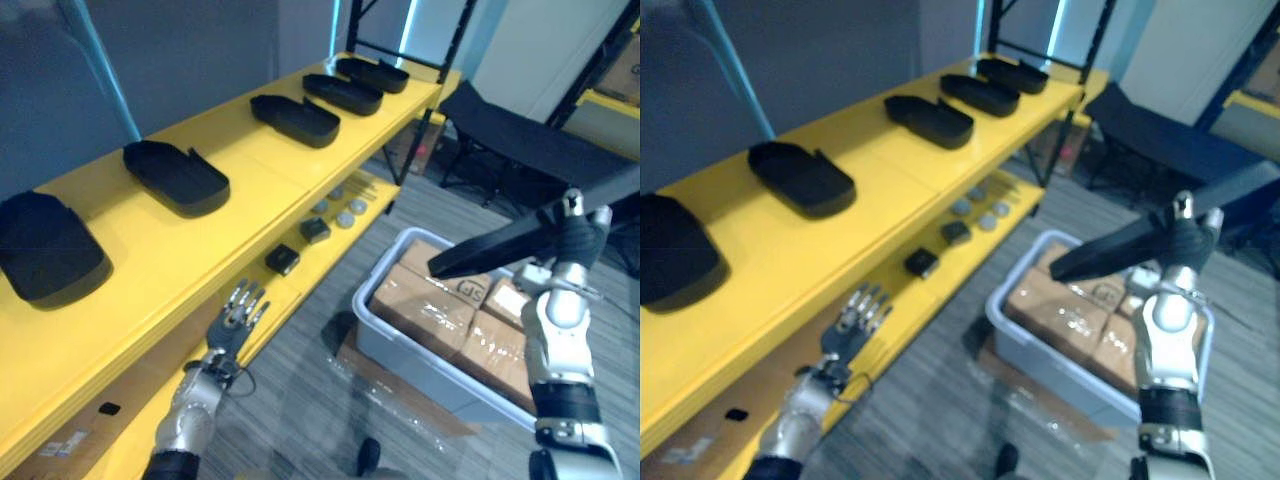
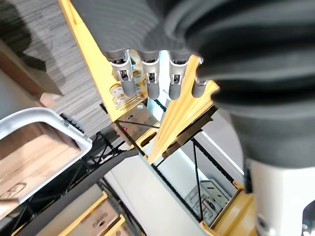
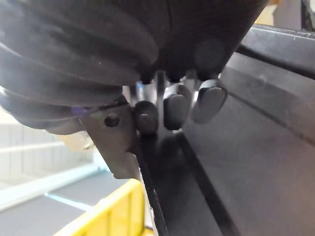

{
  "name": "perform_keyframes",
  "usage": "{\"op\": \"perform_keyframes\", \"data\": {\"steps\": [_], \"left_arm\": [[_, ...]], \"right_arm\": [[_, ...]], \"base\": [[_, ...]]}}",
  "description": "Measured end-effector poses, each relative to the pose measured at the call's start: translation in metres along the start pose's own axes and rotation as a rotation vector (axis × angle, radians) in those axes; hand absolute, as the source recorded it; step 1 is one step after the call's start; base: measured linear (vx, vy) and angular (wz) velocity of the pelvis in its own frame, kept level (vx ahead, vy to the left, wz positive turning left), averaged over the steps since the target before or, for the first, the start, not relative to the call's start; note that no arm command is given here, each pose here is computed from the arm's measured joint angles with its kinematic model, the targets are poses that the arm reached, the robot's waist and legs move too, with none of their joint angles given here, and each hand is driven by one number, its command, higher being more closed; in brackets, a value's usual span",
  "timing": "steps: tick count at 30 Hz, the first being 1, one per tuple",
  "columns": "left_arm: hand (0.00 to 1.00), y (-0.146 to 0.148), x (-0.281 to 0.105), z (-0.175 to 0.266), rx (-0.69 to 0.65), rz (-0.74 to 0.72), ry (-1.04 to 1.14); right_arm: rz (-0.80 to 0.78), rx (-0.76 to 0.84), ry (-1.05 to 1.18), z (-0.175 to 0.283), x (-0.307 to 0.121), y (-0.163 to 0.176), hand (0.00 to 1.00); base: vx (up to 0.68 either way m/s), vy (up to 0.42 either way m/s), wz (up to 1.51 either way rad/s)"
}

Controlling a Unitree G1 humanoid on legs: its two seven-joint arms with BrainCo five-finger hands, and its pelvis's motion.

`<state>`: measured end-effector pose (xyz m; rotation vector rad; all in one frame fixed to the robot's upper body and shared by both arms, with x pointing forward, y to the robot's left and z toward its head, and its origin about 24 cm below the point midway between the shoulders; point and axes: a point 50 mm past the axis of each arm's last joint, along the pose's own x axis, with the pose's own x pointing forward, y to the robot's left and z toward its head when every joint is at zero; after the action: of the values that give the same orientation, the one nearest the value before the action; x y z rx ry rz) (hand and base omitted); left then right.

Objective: Walk over and take plastic housings, then place them on the shelf

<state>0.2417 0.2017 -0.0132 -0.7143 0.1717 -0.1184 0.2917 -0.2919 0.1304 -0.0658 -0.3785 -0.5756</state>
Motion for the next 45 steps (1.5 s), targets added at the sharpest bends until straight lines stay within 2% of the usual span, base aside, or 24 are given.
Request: {"op": "perform_keyframes", "data": {"steps": [5, 9, 11, 17, 21, 25, 33, 38, 45], "left_arm": [[0.0, 0.007, -0.014, -0.023, -0.025, 0.039, 0.116], [0.0, 0.015, -0.048, -0.063, 0.096, 0.113, 0.299], [0.0, 0.02, -0.058, -0.07, 0.176, 0.148, 0.333], [0.0, 0.026, -0.056, -0.072, 0.261, 0.208, 0.288], [0.0, 0.033, -0.064, -0.076, 0.279, 0.256, 0.265], [0.0, 0.029, -0.061, -0.071, 0.303, 0.255, 0.186], [0.0, 0.016, -0.052, -0.078, 0.304, 0.217, 0.155], [0.0, 0.007, -0.047, -0.082, 0.256, 0.2, 0.13], [0.0, 0.003, -0.041, -0.087, 0.233, 0.193, 0.135]], "right_arm": [[-0.118, -0.092, 0.154, -0.029, 0.001, -0.017, 1.0], [-0.327, -0.094, 0.28, -0.049, -0.002, -0.048, 1.0], [-0.412, -0.072, 0.302, -0.049, 0.006, -0.054, 1.0], [-0.526, 0.08, 0.226, -0.009, 0.061, -0.049, 1.0], [-0.548, 0.112, 0.201, 0.012, 0.083, -0.044, 1.0], [-0.622, 0.117, 0.159, 0.04, 0.103, -0.059, 1.0], [-0.813, 0.195, 0.226, 0.044, 0.105, -0.089, 1.0], [-0.91, 0.329, 0.266, 0.047, 0.104, -0.108, 1.0], [-0.935, 0.502, 0.225, 0.07, 0.112, -0.125, 1.0]], "base": [[-0.07, -0.041, 0.04], [0.0, -0.028, 0.21], [-0.01, -0.021, 0.28], [-0.08, -0.011, 0.18], [-0.05, 0.054, 0.11], [-0.05, 0.09, 0.02], [-0.02, 0.051, -0.06], [0.01, 0.004, -0.07], [-0.03, 0.009, -0.06]]}}
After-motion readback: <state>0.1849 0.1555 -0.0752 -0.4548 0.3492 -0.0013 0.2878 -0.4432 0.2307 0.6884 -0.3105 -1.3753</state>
